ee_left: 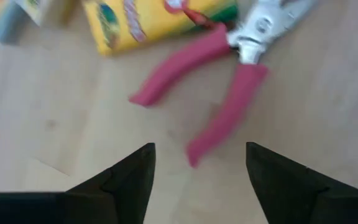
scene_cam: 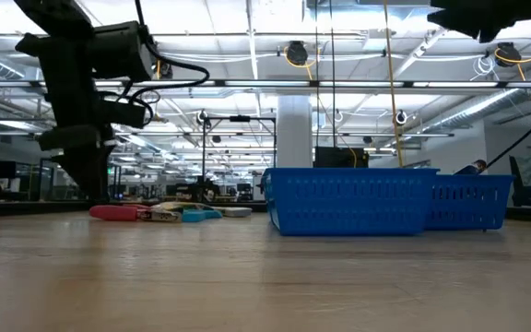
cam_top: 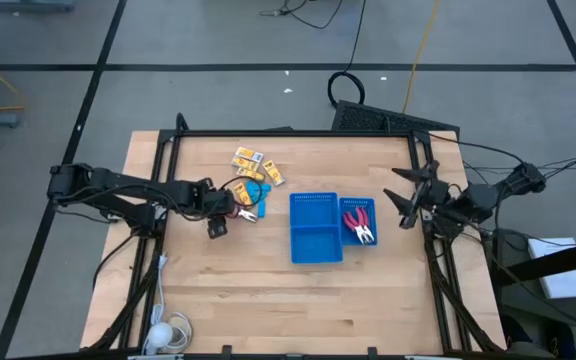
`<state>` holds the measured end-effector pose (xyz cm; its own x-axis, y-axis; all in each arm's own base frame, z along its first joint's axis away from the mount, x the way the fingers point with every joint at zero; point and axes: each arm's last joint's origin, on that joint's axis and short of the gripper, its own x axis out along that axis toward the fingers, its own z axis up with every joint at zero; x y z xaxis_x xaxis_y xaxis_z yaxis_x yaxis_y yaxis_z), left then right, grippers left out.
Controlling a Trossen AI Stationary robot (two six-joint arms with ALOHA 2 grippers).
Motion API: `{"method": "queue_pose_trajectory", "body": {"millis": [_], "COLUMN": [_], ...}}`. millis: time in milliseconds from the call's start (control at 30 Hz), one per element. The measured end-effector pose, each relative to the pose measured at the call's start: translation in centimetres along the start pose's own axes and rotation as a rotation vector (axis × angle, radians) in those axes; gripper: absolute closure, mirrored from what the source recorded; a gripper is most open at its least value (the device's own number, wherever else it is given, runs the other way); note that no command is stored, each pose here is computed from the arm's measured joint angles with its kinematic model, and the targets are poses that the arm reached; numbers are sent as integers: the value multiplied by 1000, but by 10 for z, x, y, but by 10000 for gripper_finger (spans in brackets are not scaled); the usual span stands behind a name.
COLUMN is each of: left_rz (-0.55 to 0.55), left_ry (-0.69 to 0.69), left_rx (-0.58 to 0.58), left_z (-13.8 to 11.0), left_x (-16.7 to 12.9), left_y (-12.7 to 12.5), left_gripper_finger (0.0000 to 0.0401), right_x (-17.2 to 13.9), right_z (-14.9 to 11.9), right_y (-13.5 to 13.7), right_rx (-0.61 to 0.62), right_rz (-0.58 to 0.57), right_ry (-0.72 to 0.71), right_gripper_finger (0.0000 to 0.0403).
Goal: Pick & Place School Supplies
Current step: Put the pink hole puncher into the right vertical blue bin
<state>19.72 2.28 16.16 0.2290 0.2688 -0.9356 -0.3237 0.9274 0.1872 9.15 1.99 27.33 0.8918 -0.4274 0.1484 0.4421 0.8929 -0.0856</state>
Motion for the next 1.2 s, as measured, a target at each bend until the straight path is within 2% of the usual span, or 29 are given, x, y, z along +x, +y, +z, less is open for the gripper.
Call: {"method": "queue_pose_trajectory", "body": {"millis": [100, 200, 400, 567, 733, 1000, 1100, 1200], "left_rz": [41, 8, -101, -137, -191, -248, -258, -260], "left_ry": [-40, -57, -59, -143, -200, -179, -164, -159], "left_rx": [9, 45, 105, 81, 59, 55, 55, 55], "left_z": [1, 0, -13, -21, -28, -31, -33, -33], "left_x": [3, 8, 23, 37, 46, 47, 47, 47], "left_y": [2, 2, 2, 5, 5, 4, 3, 3], "left_gripper_finger": [164, 169, 167, 167, 167, 169, 188, 229], "right_x": [-2, -3, -3, -3, -4, -5, -6, -6], "right_z": [-13, -25, -33, -33, -37, -69, -81, -83], "right_y": [1, 4, 5, 5, 6, 13, 15, 15], "right_rx": [6, 7, 20, 22, 87, 119, 141, 139], "right_rz": [5, 7, 5, 7, 11, 21, 22, 22], "right_ry": [18, 34, 31, 32, 44, 101, 123, 124], "right_gripper_finger": [104, 97, 108, 116, 116, 118, 122, 124]}}
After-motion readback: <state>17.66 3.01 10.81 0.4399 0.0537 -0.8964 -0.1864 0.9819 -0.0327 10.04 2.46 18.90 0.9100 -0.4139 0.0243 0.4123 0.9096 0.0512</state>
